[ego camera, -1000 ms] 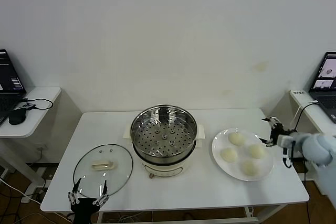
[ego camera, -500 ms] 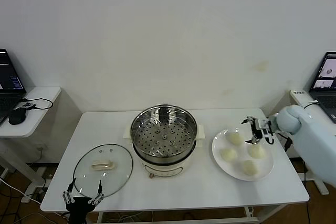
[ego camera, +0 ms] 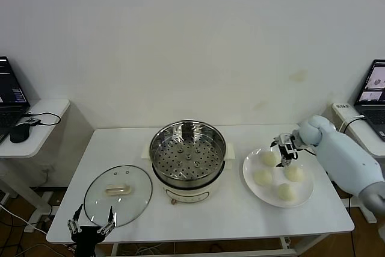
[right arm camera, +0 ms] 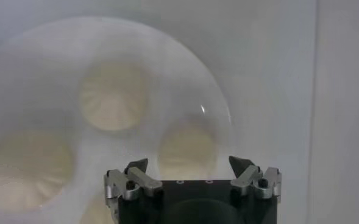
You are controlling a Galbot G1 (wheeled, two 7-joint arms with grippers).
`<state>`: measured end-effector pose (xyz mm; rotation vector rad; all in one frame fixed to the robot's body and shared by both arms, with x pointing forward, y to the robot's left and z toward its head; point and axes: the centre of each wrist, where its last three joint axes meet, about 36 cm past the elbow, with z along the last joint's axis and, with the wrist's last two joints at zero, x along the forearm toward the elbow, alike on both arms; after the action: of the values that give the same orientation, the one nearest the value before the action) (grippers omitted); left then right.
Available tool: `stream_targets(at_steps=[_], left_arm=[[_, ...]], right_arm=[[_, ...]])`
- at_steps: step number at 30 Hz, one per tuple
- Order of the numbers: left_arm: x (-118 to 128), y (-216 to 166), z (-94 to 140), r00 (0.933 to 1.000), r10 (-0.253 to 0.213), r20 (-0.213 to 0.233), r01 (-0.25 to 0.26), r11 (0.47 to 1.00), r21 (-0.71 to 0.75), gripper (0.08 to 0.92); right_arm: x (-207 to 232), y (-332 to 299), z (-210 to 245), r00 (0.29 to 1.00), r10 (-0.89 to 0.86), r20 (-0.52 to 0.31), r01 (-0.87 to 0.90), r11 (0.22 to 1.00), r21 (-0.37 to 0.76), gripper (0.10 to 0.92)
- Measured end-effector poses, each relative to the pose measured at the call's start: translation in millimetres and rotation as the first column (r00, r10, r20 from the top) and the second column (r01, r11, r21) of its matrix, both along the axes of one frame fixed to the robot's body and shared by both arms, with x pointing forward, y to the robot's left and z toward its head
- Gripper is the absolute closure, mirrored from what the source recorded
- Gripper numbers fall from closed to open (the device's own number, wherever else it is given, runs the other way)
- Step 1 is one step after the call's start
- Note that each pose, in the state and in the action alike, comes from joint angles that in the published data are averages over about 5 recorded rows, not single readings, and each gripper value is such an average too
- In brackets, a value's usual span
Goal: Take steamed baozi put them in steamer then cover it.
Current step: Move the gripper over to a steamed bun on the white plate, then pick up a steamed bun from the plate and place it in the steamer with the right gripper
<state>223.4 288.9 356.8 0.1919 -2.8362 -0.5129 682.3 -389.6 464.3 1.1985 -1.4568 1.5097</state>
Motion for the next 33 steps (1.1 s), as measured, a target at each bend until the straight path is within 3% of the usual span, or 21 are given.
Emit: stream_targets(at_steps=[10,23,33], left_arm=[[3,1,-1,1.0000,0.002,0.001,-0.002,1.000,0.001,0.177],[4,4,-1,1.0000,0.006,0.006,-0.006,1.000,0.004,0.177],[4,3,2,0.9999,0.003,0.011,-0.003,1.000,0.002,0.177]], right_arm=[[11,5,-8,1.000,-0.016,-0.014,0.015,0.999,-0.034,0.269],[16,9,-15,0.999,-0.026,-0.036,0.024,0.998,-0.053,0.417],[15,4,5,0.999,-0.020,-0.030,0.018,0.999,-0.050,0.437]])
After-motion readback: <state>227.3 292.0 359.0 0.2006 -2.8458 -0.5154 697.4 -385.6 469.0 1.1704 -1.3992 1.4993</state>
